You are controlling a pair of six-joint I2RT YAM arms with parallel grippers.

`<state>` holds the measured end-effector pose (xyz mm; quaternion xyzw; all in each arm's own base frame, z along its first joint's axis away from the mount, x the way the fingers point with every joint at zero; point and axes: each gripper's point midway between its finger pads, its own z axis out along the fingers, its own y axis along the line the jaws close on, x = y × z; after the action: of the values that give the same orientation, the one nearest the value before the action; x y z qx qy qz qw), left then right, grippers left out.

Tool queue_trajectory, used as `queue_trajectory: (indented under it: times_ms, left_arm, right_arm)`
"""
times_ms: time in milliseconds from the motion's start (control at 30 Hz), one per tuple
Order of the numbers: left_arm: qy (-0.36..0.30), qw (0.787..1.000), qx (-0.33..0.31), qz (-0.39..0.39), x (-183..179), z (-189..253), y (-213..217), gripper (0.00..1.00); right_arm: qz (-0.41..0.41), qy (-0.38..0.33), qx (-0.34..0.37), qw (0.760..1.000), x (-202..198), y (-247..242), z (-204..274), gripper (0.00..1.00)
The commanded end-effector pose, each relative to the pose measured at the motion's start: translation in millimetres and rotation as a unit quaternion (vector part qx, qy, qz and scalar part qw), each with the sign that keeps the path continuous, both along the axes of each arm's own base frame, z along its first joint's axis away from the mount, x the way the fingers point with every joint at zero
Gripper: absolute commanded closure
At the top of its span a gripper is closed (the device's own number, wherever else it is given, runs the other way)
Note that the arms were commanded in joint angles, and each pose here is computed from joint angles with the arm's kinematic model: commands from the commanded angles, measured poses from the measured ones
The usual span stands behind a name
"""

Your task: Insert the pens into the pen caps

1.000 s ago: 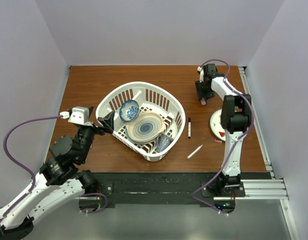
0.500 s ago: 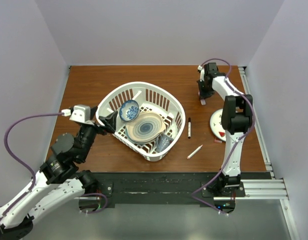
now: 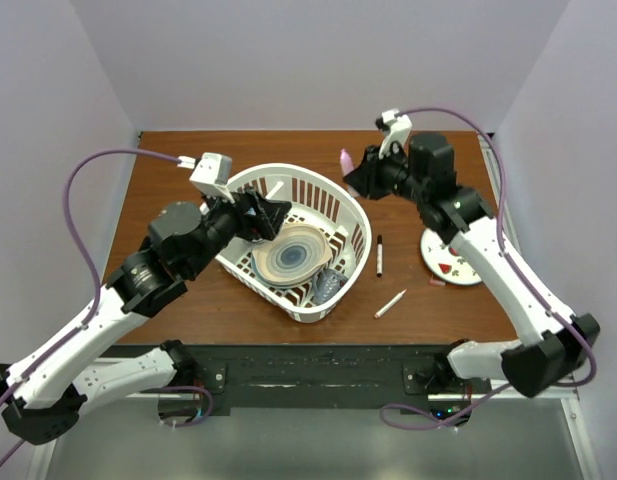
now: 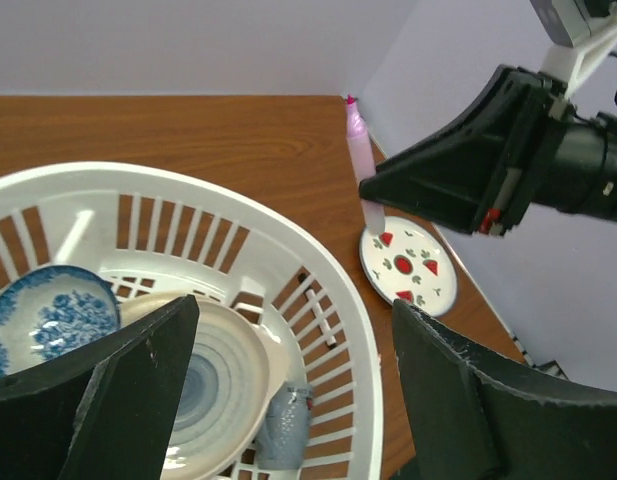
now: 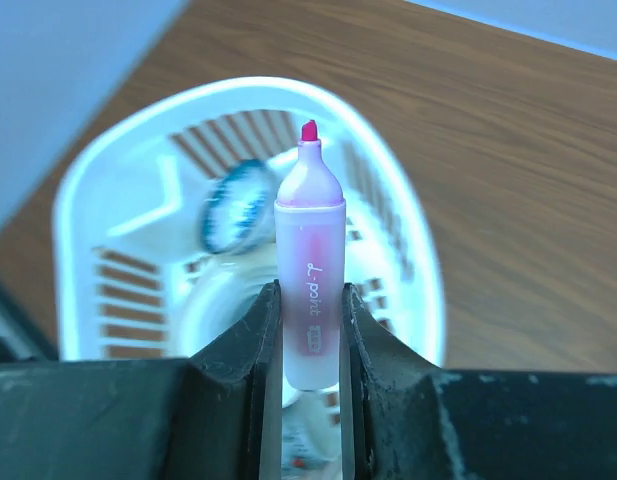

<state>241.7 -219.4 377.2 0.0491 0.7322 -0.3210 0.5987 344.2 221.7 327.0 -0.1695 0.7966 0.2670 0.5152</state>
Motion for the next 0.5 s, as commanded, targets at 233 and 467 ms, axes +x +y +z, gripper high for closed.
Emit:
queue_trajectory:
  times_ms: [233,467]
  left_arm:
    - [0.026,0.997,-0.065,-0.04,9,12,-38,0.23]
    - [0.034,0.996,-0.067,-0.042,18,3,-49,0.3]
  right_arm:
    - [0.09,0.008,0.144,0.985,-82,68,17,1.0]
    - [0.106,-0.003,0.15,0.983,-98,78,31,1.0]
